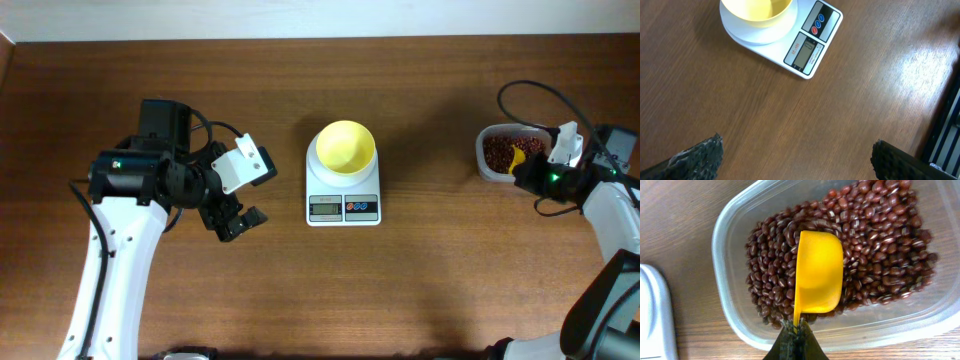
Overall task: Scoop item into bowl and weigh 50g on scale
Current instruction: 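Lower the yellow scoop into the red beans with the right gripper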
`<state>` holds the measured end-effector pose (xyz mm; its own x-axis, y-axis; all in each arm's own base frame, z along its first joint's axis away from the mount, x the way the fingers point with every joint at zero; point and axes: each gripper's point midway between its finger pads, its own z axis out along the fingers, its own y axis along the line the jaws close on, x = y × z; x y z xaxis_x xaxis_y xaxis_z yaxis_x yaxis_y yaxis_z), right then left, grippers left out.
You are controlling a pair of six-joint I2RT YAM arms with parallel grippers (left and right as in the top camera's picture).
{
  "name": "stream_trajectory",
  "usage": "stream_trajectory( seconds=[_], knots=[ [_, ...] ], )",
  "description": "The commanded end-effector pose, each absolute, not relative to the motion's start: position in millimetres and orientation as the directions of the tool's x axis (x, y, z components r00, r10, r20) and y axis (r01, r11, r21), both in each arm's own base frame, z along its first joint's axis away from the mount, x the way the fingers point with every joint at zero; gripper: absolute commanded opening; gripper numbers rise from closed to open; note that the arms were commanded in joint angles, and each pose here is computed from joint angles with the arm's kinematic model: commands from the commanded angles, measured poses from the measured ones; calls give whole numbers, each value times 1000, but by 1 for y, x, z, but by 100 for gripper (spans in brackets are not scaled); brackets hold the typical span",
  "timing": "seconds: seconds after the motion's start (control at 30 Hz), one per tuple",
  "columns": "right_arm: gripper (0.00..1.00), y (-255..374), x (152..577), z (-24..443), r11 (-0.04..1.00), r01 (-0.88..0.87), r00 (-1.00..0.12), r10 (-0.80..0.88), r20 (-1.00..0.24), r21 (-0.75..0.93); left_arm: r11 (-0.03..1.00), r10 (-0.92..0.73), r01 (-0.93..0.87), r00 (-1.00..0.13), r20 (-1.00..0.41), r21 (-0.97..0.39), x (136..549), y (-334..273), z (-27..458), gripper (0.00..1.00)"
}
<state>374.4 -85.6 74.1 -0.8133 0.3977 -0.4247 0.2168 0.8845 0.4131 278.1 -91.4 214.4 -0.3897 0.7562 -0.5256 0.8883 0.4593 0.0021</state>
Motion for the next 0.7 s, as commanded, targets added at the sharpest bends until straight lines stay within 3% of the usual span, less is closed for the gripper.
stream_trajectory(
  seconds=[0.0, 0.27, 0.53, 0.67],
  knots=[
    [4, -68, 364, 63, 833, 248, -833, 444, -330, 495, 443, 755, 896, -355, -551, 30, 279, -94, 225, 99],
    [4, -67, 361, 41, 790, 330, -829, 504, -241, 517, 443, 755, 896, -355, -551, 29, 279, -94, 225, 99],
    [4, -69, 363, 41, 791, 336, -825, 509, -246, 511, 443, 755, 896, -355, -551, 30, 279, -94, 225, 99],
    [4, -70, 363, 41, 737, 417, -786, 587, -196, 533, 443, 755, 896, -355, -551, 29, 279, -94, 225, 99]
  ],
)
